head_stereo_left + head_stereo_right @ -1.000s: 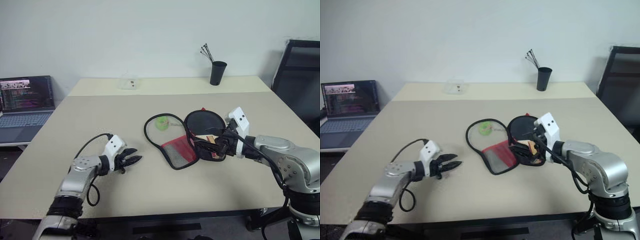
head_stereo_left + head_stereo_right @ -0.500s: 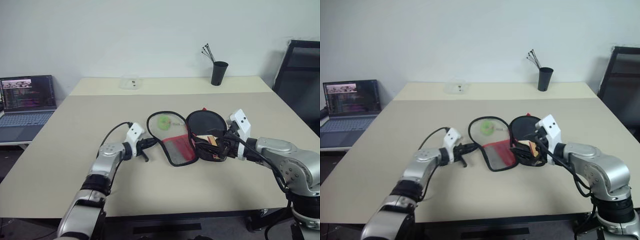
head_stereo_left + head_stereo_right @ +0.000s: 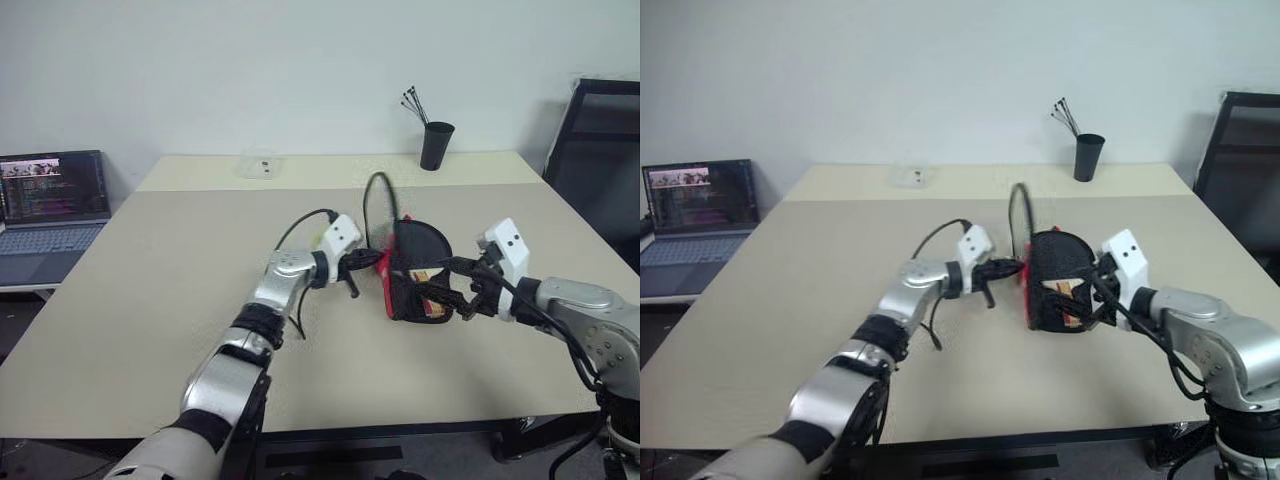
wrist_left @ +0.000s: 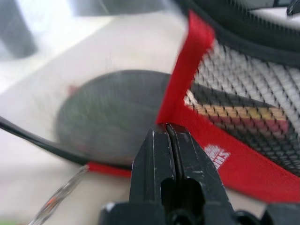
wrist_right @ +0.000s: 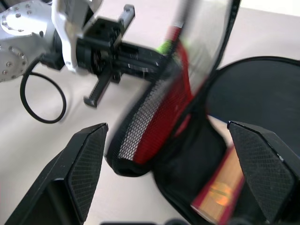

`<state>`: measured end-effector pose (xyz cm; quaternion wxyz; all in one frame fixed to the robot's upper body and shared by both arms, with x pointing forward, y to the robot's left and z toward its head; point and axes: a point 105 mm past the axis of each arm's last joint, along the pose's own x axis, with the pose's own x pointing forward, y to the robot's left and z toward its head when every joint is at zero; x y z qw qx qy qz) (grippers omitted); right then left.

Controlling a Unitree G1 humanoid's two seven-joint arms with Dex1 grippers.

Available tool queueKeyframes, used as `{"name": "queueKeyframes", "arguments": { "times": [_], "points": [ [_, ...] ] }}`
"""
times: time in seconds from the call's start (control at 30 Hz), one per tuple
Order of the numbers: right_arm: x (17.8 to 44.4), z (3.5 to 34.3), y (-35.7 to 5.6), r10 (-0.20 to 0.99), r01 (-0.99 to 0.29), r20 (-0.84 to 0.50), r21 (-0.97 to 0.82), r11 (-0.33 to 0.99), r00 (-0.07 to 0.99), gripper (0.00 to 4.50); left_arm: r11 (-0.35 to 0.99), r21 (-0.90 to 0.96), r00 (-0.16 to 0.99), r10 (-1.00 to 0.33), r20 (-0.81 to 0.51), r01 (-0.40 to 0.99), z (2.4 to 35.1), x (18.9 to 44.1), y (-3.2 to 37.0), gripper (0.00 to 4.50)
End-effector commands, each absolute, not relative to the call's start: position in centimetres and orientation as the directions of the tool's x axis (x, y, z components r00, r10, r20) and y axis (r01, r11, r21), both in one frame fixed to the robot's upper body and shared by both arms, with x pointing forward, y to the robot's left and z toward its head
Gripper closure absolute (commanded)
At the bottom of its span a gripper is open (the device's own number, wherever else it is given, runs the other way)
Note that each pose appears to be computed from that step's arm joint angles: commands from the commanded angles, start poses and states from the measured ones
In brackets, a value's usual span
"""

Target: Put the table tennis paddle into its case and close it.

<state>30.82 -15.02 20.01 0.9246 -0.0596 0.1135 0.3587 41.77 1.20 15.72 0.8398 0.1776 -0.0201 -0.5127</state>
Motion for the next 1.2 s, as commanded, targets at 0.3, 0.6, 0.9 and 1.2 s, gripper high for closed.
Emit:
{"name": "queueKeyframes", "arguments": {
  "times": [0.3,0.6,0.9,1.2],
  "points": [
    [31.8,21.1,-16.8,0.568,-0.593,-0.212,-0.078,0.802,0.796,0.0,0.512,0.405,0.596,-0.795,-0.109,0.757,16.4,43.4,1.8,4.44],
    [36.3,19.1,-18.3,0.457,-0.467,-0.223,0.011,0.884,0.861,0.0,0.502,0.305,0.525,-0.851,0.01,0.809,16.8,41.5,6.5,4.44],
    [40.4,15.3,-19.8,0.358,-0.35,-0.301,0.082,0.933,0.884,0.0,0.543,0.242,0.55,-0.834,0.044,0.804,18.6,36.6,13.3,4.44],
    [41.6,12.1,-19.3,0.381,-0.406,-0.4,0.024,0.914,0.834,0.0,0.539,0.308,0.56,-0.828,0.021,0.784,21.0,34.2,13.8,4.44]
  ]
}}
